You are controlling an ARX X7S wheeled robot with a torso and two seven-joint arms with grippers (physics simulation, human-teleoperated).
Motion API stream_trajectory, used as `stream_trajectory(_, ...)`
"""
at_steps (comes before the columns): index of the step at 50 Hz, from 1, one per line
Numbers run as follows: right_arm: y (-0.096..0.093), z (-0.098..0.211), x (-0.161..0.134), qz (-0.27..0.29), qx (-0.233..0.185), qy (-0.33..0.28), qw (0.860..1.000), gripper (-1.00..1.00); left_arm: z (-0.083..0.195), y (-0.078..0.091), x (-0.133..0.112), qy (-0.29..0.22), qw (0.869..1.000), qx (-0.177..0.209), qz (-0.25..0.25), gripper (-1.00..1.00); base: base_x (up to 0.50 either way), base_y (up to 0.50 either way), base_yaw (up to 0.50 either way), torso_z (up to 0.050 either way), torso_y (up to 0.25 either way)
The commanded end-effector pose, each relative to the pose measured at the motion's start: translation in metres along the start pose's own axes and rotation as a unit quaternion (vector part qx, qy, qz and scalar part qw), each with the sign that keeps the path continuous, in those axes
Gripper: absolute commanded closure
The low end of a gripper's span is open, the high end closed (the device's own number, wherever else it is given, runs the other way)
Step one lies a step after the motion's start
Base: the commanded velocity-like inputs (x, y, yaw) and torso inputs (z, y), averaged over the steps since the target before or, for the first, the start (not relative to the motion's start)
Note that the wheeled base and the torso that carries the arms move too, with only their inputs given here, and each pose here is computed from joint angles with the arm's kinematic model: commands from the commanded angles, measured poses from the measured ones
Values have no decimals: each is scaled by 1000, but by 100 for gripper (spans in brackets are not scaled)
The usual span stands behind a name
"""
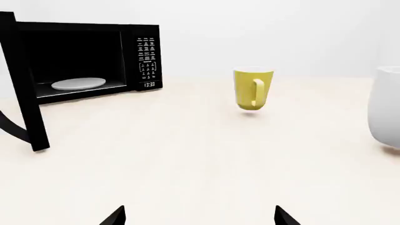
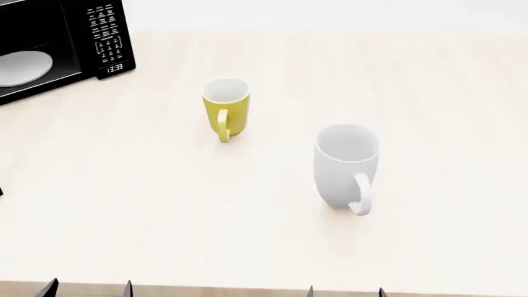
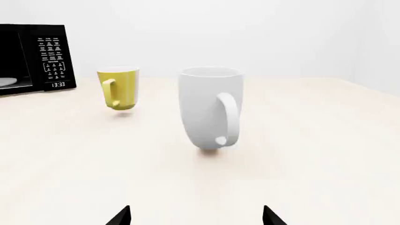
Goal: Put the yellow and white mug to the front of the white mug.
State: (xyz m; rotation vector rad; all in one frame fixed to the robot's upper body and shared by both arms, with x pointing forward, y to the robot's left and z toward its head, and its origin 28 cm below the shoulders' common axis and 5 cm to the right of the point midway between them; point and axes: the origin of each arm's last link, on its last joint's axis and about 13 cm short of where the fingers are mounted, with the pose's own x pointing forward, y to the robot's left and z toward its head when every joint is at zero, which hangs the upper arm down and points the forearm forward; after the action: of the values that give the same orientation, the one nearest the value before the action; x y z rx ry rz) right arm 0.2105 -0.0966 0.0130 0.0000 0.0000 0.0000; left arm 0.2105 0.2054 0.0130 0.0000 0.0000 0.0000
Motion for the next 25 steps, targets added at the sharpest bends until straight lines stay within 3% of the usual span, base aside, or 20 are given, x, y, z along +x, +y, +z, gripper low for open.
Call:
stream_trajectory(1, 1, -4, 3, -36, -26, 14, 999, -100, 4, 1, 4, -6, 1000, -7, 7, -100, 0, 0, 0, 0, 0)
stream_trajectory(2, 2, -4, 3, -21, -2, 11, 1000, -100, 5, 1, 3, -12, 1000, -9, 9, -100, 0, 0, 0, 0, 0)
stream_trajectory(4, 2, -4, 3, -24, -11, 14, 1000, -100, 5, 0, 2, -18, 1000, -17, 4, -100, 0, 0, 0, 0, 0)
stream_trajectory(5, 3, -6, 2, -19, -52, 25, 998, -100, 1, -2, -4, -21, 999, -11, -24, -100, 0, 0, 0, 0, 0)
stream_trajectory(7, 0, -6, 4, -34, -32, 28, 999, -100, 3, -2, -2, -26, 1000, -8, -10, -100, 0, 0, 0, 0, 0)
stream_trajectory(11, -3, -4, 5, -63, -37, 27, 997, -100, 1, -3, 0, -26, 1000, 6, -9, -100, 0, 0, 0, 0, 0)
stream_trajectory(19, -3, 1, 0, -65, -38, 11, 997, -100, 3, -2, -2, -23, 1000, 2, -16, -100, 0, 0, 0, 0, 0)
stream_trajectory(25, -21, 9, 0, -136, -45, 2, 990, -100, 0, -2, 0, -29, 999, 10, -19, -100, 0, 0, 0, 0, 0)
